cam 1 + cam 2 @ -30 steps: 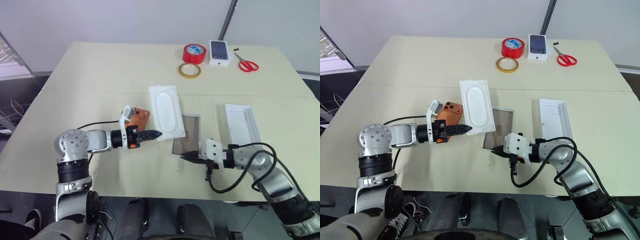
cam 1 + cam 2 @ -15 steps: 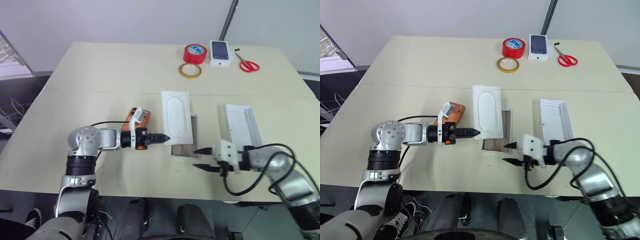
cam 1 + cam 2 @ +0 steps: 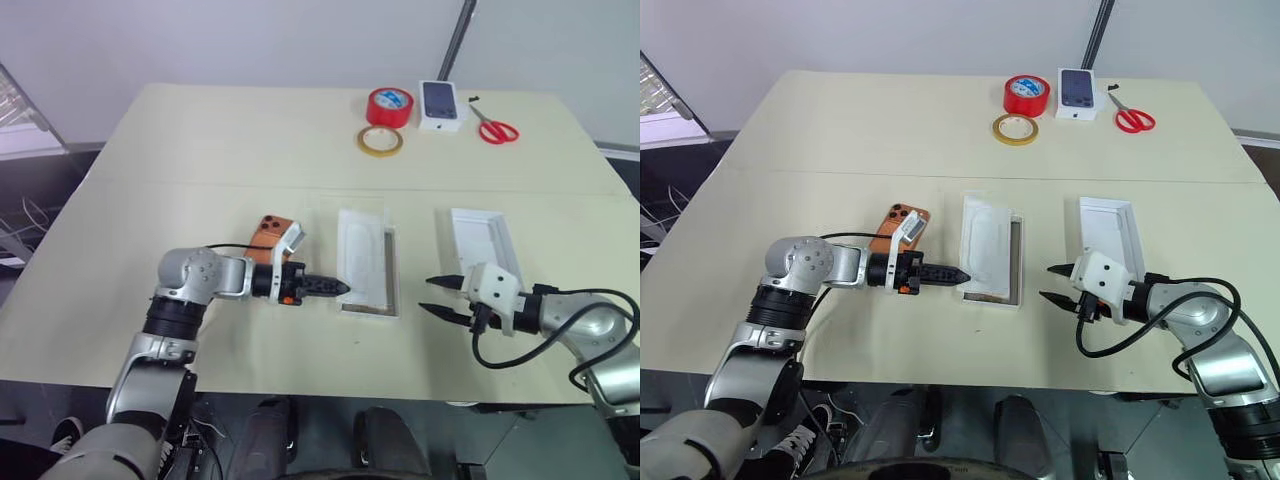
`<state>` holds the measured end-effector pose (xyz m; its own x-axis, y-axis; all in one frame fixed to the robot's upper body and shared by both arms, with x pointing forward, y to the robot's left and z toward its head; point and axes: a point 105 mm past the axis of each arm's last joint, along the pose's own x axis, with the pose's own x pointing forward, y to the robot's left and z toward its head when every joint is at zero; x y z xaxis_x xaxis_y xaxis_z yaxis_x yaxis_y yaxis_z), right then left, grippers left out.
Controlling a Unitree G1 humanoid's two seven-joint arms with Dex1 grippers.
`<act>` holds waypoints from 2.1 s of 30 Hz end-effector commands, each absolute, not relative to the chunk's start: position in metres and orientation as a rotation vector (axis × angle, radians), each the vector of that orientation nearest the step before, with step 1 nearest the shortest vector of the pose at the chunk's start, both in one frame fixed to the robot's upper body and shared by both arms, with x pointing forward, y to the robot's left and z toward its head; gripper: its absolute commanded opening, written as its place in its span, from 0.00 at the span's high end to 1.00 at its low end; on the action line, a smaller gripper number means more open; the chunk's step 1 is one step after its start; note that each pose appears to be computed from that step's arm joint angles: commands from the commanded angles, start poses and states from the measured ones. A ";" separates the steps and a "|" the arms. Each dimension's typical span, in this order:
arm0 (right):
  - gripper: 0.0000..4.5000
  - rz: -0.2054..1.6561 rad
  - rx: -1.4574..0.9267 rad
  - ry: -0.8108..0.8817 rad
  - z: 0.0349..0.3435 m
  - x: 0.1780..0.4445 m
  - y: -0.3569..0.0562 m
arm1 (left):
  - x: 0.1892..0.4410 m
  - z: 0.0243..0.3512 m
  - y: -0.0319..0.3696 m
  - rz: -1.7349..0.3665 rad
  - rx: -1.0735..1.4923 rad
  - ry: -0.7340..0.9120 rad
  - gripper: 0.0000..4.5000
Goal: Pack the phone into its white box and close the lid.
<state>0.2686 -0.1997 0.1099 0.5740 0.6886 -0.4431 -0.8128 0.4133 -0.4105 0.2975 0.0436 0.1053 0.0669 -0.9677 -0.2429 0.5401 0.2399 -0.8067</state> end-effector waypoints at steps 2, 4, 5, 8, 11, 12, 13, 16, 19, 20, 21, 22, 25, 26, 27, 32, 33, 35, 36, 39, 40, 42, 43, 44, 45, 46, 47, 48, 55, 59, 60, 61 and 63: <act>0.50 0.905 -0.648 0.107 0.132 0.280 -0.195 | 0.307 0.114 0.041 -1.238 -0.541 0.814 0.25; 0.50 0.875 -0.558 0.055 0.144 0.289 -0.188 | 0.315 0.119 0.042 -1.215 -0.516 0.754 0.25; 0.50 0.867 -0.526 0.030 0.149 0.292 -0.183 | 0.317 0.123 0.042 -1.210 -0.519 0.734 0.25; 0.62 0.866 -0.444 -0.043 0.161 0.301 -0.165 | 0.321 0.130 0.048 -1.188 -0.465 0.656 0.24; 0.92 0.885 -0.394 -0.079 0.165 0.305 -0.146 | 0.323 0.134 0.059 -1.142 -0.389 0.568 0.24; 0.99 0.896 -0.395 -0.080 0.162 0.306 -0.139 | 0.325 0.139 0.063 -1.134 -0.371 0.493 0.24; 0.99 0.905 -0.402 -0.079 0.159 0.307 -0.134 | 0.325 0.143 0.066 -1.124 -0.356 0.431 0.24; 0.99 0.913 -0.442 -0.054 0.146 0.312 -0.118 | 0.332 0.142 0.084 -1.025 -0.336 0.393 0.24; 0.99 0.927 -0.548 0.002 0.126 0.315 -0.109 | 0.339 0.142 0.107 -0.924 -0.308 0.358 0.24; 0.99 0.937 -0.579 0.015 0.120 0.315 -0.108 | 0.341 0.143 0.114 -0.898 -0.318 0.354 0.24; 0.99 0.935 -0.594 0.032 0.115 0.316 -0.109 | 0.343 0.143 0.120 -0.874 -0.326 0.350 0.24; 0.99 0.925 -0.613 0.049 0.112 0.318 -0.112 | 0.344 0.145 0.124 -0.855 -0.324 0.338 0.24; 0.99 0.960 -0.682 0.084 0.102 0.316 -0.114 | 0.348 0.144 0.144 -0.789 -0.322 0.334 0.24; 0.99 0.976 -0.695 0.082 0.101 0.315 -0.113 | 0.348 0.144 0.149 -0.775 -0.326 0.340 0.24; 0.99 0.956 -0.644 0.054 0.111 0.320 -0.111 | 0.348 0.143 0.156 -0.763 -0.354 0.354 0.24; 0.99 0.908 -0.530 -0.079 0.152 0.337 -0.094 | 0.345 0.142 0.184 -0.726 -0.392 0.406 0.24; 0.99 0.901 -0.522 -0.098 0.157 0.339 -0.091 | 0.344 0.140 0.188 -0.731 -0.388 0.419 0.24; 0.99 0.932 -0.501 -0.132 0.168 0.339 -0.071 | 0.345 0.133 0.201 -0.725 -0.329 0.451 0.24; 0.99 0.943 -0.514 -0.135 0.168 0.339 -0.062 | 0.346 0.130 0.207 -0.722 -0.313 0.466 0.24; 0.99 0.989 -0.538 -0.109 0.161 0.338 -0.043 | 0.349 0.124 0.216 -0.731 -0.280 0.495 0.24; 0.99 1.005 -0.527 -0.066 0.156 0.339 -0.036 | 0.351 0.121 0.217 -0.736 -0.260 0.502 0.24; 0.99 1.028 -0.571 -0.005 0.145 0.341 -0.021 | 0.354 0.117 0.217 -0.755 -0.253 0.528 0.24; 0.99 1.028 -0.591 0.024 0.140 0.343 -0.016 | 0.355 0.115 0.216 -0.766 -0.247 0.535 0.24; 0.99 1.039 -0.592 0.072 0.134 0.344 -0.011 | 0.355 0.112 0.216 -0.777 -0.250 0.551 0.24; 0.99 1.054 -0.605 0.107 0.128 0.344 -0.005 | 0.355 0.111 0.213 -0.792 -0.257 0.562 0.24; 0.99 1.063 -0.616 0.124 0.126 0.344 0.001 | 0.356 0.109 0.211 -0.808 -0.265 0.572 0.24; 0.99 1.080 -0.613 0.147 0.123 0.342 0.007 | 0.355 0.107 0.207 -0.823 -0.275 0.588 0.24; 0.99 1.090 -0.620 0.157 0.121 0.342 0.010 | 0.355 0.105 0.204 -0.837 -0.279 0.599 0.24; 0.99 1.094 -0.755 0.196 0.107 0.346 0.020 | 0.346 0.082 0.190 -0.904 -0.245 0.731 0.24; 0.99 1.062 -0.808 0.204 0.102 0.353 0.018 | 0.340 0.072 0.184 -0.922 -0.230 0.799 0.24; 0.99 1.067 -0.812 0.200 0.101 0.352 0.019 | 0.341 0.069 0.182 -0.923 -0.207 0.805 0.24; 0.99 1.073 -0.812 0.198 0.101 0.352 0.020 | 0.341 0.068 0.181 -0.923 -0.190 0.805 0.24; 0.99 1.074 -0.808 0.190 0.102 0.352 0.021 | 0.341 0.068 0.174 -0.931 -0.195 0.809 0.24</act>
